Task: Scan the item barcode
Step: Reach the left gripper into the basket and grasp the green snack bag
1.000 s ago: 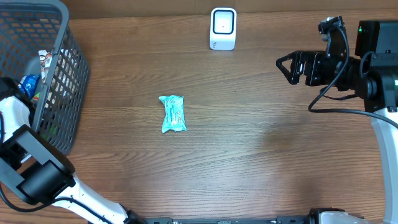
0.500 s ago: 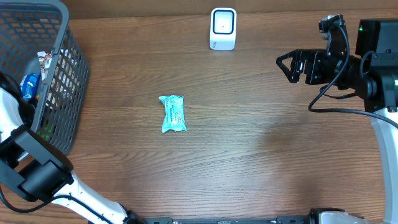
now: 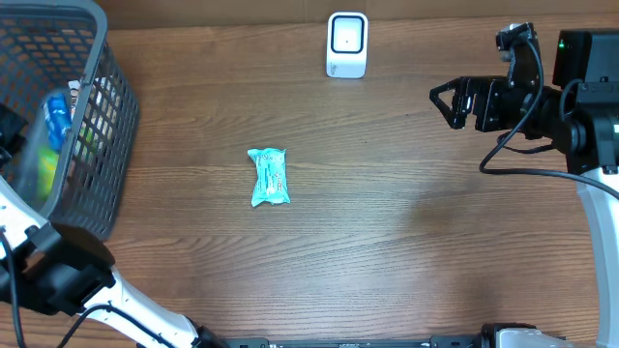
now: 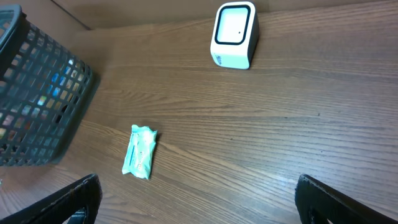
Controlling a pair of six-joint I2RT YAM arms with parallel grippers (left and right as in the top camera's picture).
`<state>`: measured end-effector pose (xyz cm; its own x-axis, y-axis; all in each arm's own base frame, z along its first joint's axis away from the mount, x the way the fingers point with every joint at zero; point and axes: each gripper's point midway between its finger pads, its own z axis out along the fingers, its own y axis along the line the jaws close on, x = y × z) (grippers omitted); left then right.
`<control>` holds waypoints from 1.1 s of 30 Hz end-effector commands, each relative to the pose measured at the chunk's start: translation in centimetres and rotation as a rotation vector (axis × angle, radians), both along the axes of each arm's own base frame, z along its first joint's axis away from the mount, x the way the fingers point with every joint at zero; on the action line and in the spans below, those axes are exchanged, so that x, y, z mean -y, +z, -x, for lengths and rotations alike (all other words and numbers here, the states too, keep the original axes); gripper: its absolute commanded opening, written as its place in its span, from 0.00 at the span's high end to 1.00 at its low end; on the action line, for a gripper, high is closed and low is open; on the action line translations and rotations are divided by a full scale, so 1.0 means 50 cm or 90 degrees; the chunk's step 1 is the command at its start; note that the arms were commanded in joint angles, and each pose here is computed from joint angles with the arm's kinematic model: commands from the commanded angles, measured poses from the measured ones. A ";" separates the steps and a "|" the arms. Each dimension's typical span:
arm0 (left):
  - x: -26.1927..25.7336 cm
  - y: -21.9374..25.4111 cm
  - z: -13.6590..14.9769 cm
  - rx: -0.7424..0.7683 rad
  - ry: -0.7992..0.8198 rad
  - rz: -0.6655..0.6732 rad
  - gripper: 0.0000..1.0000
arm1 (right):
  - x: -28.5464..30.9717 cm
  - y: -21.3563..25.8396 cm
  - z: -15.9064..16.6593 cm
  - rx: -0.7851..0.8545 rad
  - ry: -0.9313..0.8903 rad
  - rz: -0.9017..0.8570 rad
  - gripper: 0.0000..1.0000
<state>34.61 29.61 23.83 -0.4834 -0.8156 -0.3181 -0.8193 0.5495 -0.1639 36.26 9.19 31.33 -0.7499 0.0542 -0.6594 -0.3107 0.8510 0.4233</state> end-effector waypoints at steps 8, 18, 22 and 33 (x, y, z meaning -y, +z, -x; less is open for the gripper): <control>0.103 0.269 0.020 0.167 -0.048 -0.146 0.96 | -0.003 0.024 -0.004 0.022 0.003 0.000 0.00; 0.046 0.191 0.028 0.062 -0.006 -0.157 0.20 | -0.003 0.024 -0.004 0.022 0.003 0.000 0.00; 0.022 0.096 0.019 -0.008 0.004 -0.096 0.18 | -0.003 0.024 -0.004 0.022 0.003 0.000 0.00; -0.008 -0.172 0.038 -0.221 0.017 0.066 0.13 | -0.003 0.022 -0.002 0.018 0.003 0.000 0.00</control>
<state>33.54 29.38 17.08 -0.5499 -0.8286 -0.1049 -0.8348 0.5494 0.0371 36.19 9.19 31.26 -0.7528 0.0538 -0.6561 -0.3091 0.8511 0.4245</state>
